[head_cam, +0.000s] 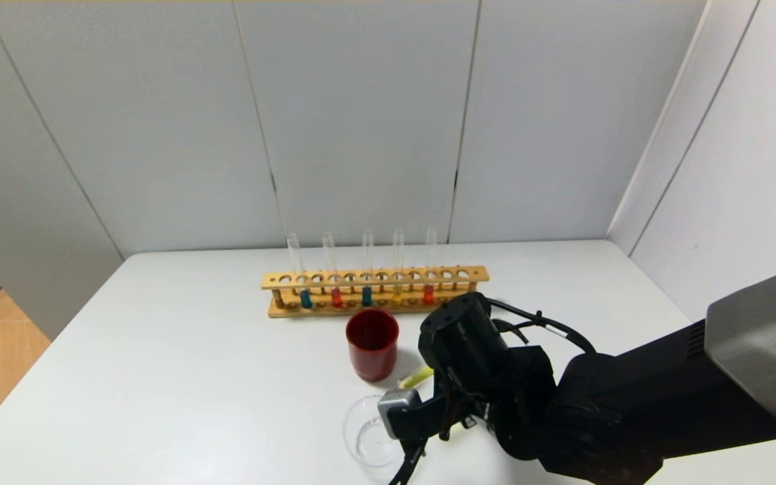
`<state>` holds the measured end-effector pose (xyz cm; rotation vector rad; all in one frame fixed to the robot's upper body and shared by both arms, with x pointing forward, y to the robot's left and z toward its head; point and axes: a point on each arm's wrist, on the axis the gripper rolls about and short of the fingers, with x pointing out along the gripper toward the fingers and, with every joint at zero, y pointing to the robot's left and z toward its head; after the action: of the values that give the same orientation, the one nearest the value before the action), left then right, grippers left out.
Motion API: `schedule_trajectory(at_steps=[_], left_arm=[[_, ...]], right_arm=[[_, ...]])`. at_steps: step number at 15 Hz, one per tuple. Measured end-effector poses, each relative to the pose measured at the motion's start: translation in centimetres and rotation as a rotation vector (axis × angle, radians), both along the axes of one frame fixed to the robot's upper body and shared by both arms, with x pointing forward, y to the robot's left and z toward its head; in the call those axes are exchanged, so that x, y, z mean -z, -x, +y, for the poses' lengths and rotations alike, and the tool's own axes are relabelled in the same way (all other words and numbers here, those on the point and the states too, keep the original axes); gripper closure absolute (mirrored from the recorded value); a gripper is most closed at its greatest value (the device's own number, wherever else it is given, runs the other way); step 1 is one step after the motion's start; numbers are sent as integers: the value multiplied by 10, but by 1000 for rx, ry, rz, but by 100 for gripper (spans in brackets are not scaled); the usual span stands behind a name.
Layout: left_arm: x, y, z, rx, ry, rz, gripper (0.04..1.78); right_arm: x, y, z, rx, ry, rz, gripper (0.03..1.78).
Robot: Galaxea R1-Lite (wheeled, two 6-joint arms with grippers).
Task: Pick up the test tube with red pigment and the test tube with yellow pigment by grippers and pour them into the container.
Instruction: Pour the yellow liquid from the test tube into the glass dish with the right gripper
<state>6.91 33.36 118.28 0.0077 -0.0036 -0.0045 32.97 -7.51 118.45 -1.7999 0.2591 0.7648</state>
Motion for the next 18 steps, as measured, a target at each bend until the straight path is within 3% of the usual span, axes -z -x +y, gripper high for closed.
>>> schedule_trajectory(at_steps=[3, 11, 15, 18], left_arm=[[0, 0, 0, 0, -1, 0, 8], [0, 0, 0, 0, 0, 0, 8], [0, 0, 0, 0, 0, 0, 8], [0, 0, 0, 0, 0, 0, 8]], right_arm=[[0, 1, 3, -7, 35, -21, 147], [0, 2, 11, -28, 71, -40, 147], [-3, 1, 14, -16, 151, -53, 147], [-5, 5, 21, -27, 182, -81, 147]])
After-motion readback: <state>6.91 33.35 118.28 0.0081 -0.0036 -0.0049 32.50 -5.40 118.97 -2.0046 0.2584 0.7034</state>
